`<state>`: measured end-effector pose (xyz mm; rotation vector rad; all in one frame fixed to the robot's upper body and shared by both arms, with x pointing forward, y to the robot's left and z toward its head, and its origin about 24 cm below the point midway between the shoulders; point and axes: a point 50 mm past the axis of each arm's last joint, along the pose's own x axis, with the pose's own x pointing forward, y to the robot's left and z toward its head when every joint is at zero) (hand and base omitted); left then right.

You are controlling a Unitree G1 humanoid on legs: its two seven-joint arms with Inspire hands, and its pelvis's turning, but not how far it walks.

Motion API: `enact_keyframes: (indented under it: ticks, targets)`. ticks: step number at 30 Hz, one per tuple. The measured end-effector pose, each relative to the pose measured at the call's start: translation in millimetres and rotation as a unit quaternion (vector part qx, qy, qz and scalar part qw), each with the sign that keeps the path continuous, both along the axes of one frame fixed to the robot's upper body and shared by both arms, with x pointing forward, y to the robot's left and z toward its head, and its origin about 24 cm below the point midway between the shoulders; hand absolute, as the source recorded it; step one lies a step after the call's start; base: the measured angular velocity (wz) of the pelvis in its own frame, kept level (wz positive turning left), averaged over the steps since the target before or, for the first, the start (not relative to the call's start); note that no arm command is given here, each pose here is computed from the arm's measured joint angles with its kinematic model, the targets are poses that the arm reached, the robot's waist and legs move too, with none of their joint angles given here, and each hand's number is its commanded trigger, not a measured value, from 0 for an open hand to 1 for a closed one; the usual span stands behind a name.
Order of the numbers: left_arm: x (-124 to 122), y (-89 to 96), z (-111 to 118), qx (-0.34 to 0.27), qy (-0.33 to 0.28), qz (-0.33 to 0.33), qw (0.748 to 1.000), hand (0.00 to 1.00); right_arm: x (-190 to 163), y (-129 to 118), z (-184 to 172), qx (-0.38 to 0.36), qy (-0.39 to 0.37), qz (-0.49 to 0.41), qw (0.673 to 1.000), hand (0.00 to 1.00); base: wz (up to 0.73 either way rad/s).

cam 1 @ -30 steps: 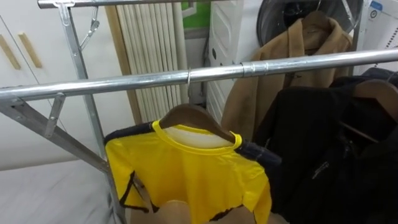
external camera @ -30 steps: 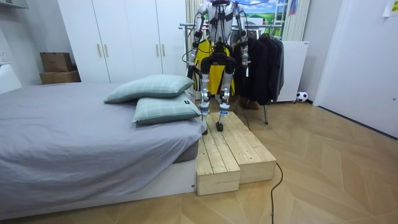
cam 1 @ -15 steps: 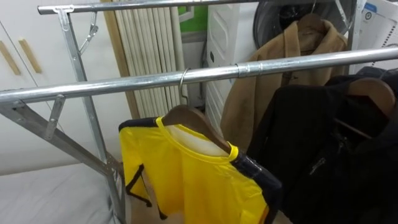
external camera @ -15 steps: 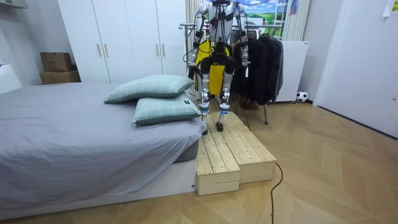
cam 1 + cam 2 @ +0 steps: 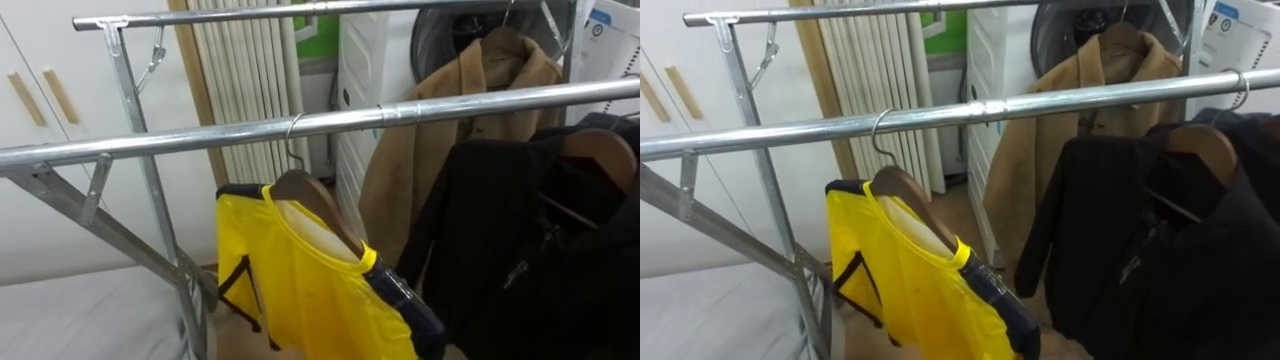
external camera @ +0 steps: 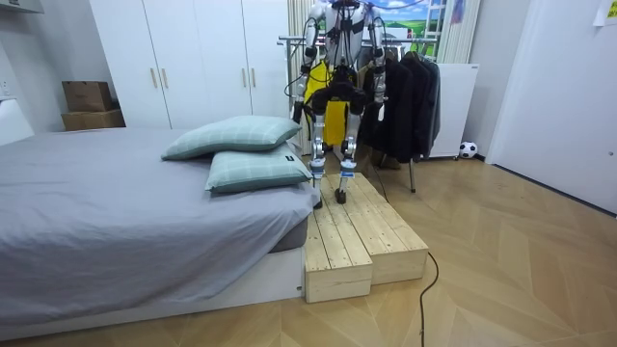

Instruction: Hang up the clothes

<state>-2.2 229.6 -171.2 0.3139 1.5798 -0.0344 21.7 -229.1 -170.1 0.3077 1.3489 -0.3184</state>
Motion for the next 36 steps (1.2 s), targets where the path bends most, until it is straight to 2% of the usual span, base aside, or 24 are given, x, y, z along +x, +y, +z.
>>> enact_keyframes:
  ticks: [7,11,14,24,27,36]
  targets:
    - [4.8,-2.4,-0.7,0.004,-0.027,0.026,0.999,0.0,13.5,-9.1,2.6,-0.008,-0.007,0.063,0.998,0.0,0.48]
    - [22.7,-2.4,0.3,0.01,-0.065,0.011,0.998,0.0,24.5,-17.2,5.4,-0.023,-0.008,0.114,0.993,0.0,1.22]
    - [26.5,-0.1,1.7,0.018,-0.082,0.007,0.996,0.0,23.4,-21.6,6.1,-0.039,0.001,0.124,0.992,0.0,1.57]
    - [20.3,4.4,2.3,0.019,-0.065,0.003,0.998,0.0,31.5,-26.8,8.2,-0.053,-0.016,0.085,0.995,0.0,1.64]
    - [16.4,8.5,3.1,0.033,-0.059,0.014,0.998,0.0,33.1,-18.6,6.1,-0.046,-0.022,0.078,0.996,0.0,0.71]
    - [16.9,9.1,2.3,0.057,-0.055,0.017,0.997,0.0,14.0,-20.0,3.8,-0.047,0.002,0.04,0.998,0.0,0.46]
